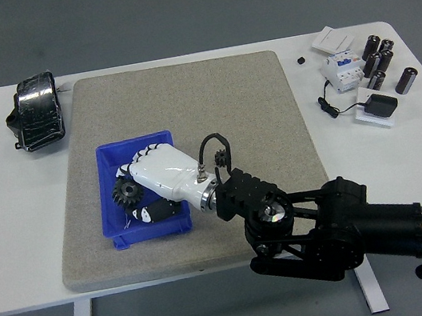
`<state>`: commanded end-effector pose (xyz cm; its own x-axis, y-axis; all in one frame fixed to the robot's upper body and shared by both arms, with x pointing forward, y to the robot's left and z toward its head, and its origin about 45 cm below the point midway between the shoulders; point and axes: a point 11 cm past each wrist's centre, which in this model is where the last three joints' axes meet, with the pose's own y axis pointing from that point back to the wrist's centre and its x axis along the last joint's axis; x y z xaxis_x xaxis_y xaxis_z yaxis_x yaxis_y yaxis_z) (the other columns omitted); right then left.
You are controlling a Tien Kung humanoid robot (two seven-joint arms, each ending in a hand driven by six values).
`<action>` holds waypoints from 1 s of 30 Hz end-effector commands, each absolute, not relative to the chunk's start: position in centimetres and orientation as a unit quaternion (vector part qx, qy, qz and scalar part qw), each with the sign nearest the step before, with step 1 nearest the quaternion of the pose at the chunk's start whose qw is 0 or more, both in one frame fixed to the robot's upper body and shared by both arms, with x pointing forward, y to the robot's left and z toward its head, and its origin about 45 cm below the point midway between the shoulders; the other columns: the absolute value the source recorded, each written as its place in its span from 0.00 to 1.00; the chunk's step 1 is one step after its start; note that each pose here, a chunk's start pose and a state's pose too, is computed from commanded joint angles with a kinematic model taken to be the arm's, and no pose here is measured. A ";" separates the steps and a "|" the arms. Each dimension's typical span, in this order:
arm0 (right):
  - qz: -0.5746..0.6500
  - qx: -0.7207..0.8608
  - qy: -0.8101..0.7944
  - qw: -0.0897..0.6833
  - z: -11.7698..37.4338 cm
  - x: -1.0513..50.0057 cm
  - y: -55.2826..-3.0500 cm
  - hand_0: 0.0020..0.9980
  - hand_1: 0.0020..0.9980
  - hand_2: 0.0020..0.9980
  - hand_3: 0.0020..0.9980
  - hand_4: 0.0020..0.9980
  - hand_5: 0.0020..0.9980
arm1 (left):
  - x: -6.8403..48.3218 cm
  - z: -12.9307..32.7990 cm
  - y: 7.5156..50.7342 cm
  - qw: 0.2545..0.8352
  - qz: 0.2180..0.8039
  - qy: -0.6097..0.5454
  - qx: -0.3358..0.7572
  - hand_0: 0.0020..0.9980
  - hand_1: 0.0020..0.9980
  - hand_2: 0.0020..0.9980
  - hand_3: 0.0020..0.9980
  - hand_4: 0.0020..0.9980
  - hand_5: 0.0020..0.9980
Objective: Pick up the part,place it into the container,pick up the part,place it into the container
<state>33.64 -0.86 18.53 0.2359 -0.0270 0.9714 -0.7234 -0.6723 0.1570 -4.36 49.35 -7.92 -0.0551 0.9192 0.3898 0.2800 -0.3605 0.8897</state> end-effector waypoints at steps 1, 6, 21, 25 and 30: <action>0.560 0.722 -0.259 0.314 18.4 33.7 -0.9 0.85 0.87 0.85 0.73 0.53 0.31 | -4.3 -7.9 49.3 0.295 0.543 0.483 0.621 0.69 0.68 0.69 0.68 0.75 0.26; 0.551 0.723 -0.256 0.329 18.2 34.0 -1.3 0.91 0.92 0.91 0.82 0.67 0.37 | -4.2 -8.0 49.3 0.296 0.542 0.483 0.621 0.69 0.68 0.69 0.68 0.75 0.26; 0.510 0.753 -0.274 0.313 19.7 34.6 -1.9 0.95 0.98 0.97 0.98 0.98 0.48 | -4.2 -8.0 49.2 0.298 0.539 0.484 0.622 0.69 0.68 0.68 0.63 0.75 0.26; 0.492 0.758 -0.304 0.301 20.3 35.0 -2.8 0.95 0.98 0.97 0.98 0.98 0.48 | -4.1 -8.0 49.2 0.299 0.539 0.484 0.621 0.69 0.68 0.68 0.63 0.75 0.26; 0.457 0.745 -0.400 0.275 22.9 37.4 -6.5 0.88 0.90 0.91 0.93 0.95 0.46 | -4.2 -8.0 49.1 0.298 0.539 0.485 0.621 0.69 0.68 0.68 0.63 0.75 0.26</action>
